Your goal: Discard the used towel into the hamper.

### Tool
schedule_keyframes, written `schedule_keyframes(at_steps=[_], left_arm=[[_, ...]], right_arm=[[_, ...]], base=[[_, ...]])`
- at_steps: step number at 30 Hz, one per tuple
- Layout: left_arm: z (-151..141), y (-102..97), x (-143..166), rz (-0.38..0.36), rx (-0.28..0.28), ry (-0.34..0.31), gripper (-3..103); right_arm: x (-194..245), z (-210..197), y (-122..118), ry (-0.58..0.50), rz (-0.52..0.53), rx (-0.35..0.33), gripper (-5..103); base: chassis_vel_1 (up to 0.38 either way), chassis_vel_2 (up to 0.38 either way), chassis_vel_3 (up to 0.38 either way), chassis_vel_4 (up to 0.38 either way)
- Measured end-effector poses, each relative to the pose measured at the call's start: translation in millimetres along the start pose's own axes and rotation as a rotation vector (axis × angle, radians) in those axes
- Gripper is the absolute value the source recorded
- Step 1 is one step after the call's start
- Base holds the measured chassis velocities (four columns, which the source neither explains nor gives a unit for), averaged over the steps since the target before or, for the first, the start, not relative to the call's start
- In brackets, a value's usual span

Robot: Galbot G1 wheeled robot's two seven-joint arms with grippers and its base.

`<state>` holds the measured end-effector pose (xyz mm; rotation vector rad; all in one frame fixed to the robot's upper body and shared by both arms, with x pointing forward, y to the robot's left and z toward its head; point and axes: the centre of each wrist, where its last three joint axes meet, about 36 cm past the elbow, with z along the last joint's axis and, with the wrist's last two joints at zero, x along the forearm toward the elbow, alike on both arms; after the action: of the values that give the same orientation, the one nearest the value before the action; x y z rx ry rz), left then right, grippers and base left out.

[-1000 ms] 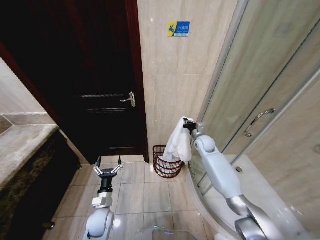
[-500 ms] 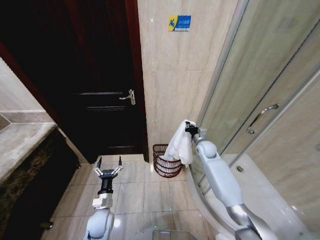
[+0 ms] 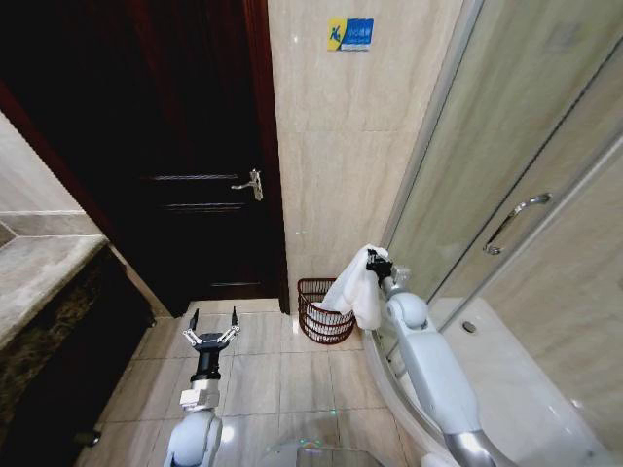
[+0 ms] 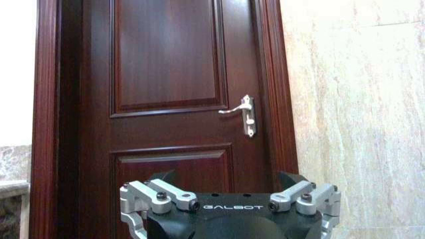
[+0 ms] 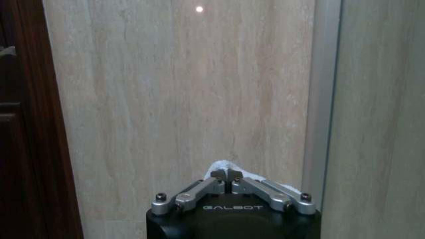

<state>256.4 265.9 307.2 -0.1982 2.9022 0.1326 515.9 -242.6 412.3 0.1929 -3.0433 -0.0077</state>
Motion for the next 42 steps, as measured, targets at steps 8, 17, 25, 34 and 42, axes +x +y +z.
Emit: schedule_keyframes(at_steps=[8,17,25,34,42], left_arm=[[-1.2,1.4,0.9,0.002,-0.004,-0.002,100],[-3.6,0.3,-0.7,0.002,-0.005,-0.011,100],[-4.2,0.9,0.0,0.002,-0.006,-0.01,100],[-3.0,-2.9,-1.8,0.014,0.001,-0.012,100],[-3.1,-4.0,-2.7,0.018,0.0,-0.012,100]], right_arm=[[0.8,-2.4,-4.8,-0.013,0.003,0.002,1],[4.5,-0.9,-2.9,-0.032,-0.01,0.007,1],[8.0,3.3,0.7,-0.036,-0.011,0.007,1],[14.5,6.0,4.1,-0.036,-0.009,0.018,1],[12.4,6.1,5.4,-0.039,-0.006,0.027,1]], base=[[0.0,0.0,0.0,0.0],[0.0,0.0,0.0,0.0],[0.0,0.0,0.0,0.0],[0.0,0.0,0.0,0.0],[0.0,0.0,0.0,0.0]])
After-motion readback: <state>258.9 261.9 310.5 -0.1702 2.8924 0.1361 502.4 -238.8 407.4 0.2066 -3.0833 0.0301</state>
